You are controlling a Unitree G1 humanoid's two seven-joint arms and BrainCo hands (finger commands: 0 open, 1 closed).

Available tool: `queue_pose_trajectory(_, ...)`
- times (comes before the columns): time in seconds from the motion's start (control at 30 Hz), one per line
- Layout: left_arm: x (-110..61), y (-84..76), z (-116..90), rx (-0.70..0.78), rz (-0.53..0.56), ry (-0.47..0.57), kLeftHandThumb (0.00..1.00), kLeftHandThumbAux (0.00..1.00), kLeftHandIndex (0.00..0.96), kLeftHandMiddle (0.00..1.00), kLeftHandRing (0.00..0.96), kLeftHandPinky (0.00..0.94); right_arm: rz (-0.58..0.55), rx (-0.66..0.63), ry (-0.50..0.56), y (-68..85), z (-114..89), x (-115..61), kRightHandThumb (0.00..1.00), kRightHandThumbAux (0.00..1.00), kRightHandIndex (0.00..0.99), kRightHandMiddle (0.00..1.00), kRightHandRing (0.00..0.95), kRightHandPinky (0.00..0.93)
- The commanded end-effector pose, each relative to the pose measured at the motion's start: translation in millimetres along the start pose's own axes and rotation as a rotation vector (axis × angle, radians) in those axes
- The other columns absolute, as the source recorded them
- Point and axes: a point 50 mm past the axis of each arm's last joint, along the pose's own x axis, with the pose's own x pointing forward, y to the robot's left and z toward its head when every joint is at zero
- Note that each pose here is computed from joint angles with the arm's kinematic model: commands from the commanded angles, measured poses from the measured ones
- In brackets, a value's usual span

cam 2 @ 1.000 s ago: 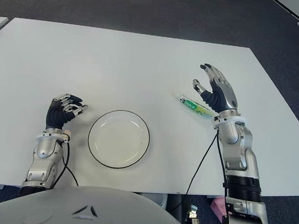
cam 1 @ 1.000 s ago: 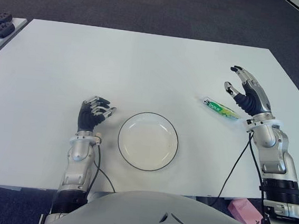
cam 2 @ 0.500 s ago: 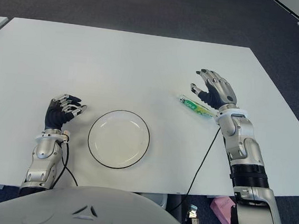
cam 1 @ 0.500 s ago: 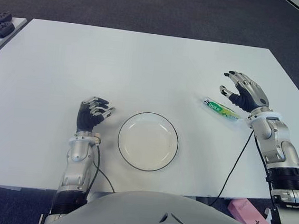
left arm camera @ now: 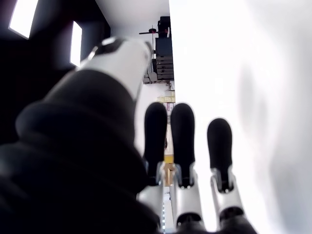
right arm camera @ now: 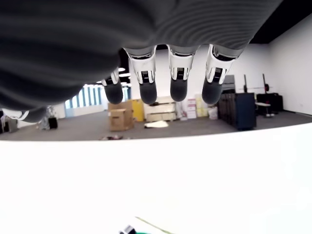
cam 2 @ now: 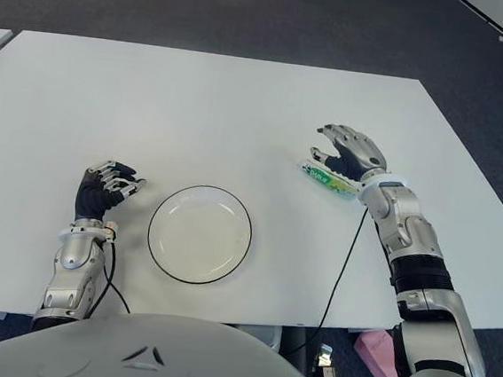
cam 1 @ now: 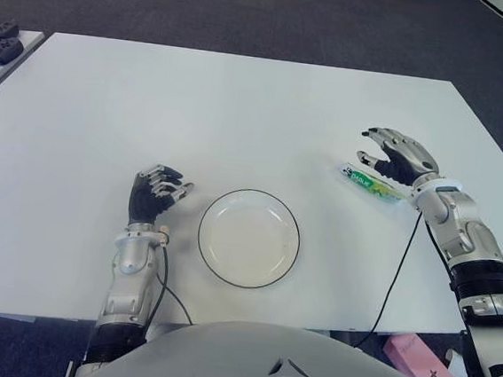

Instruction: Put the toothpaste on the table into the plate.

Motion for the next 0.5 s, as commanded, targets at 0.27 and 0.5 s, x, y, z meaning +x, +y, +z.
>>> queue_pose_trajectory(0.27, -1.6, 0.9, 0.1, -0.013, -0.005, 0.014, 0.165, 0.998, 0.542, 0.5, 0.523, 0.524, 0.104, -0.074, 0.038, 38.4, -9.6, 18.5, 0.547, 0.108, 0.0, 0.0, 0.0, 0.0)
queue_pose_trajectory(0.5, -2.4, 0.6, 1.8, -0.014, 0.0, 0.01, 0.17, 0.998, 0.531, 0.487, 0.511, 0.521, 0.134, -0.087, 0.038, 54.5, -11.7, 17.3, 0.568, 0.121, 0.0, 0.0, 0.0, 0.0)
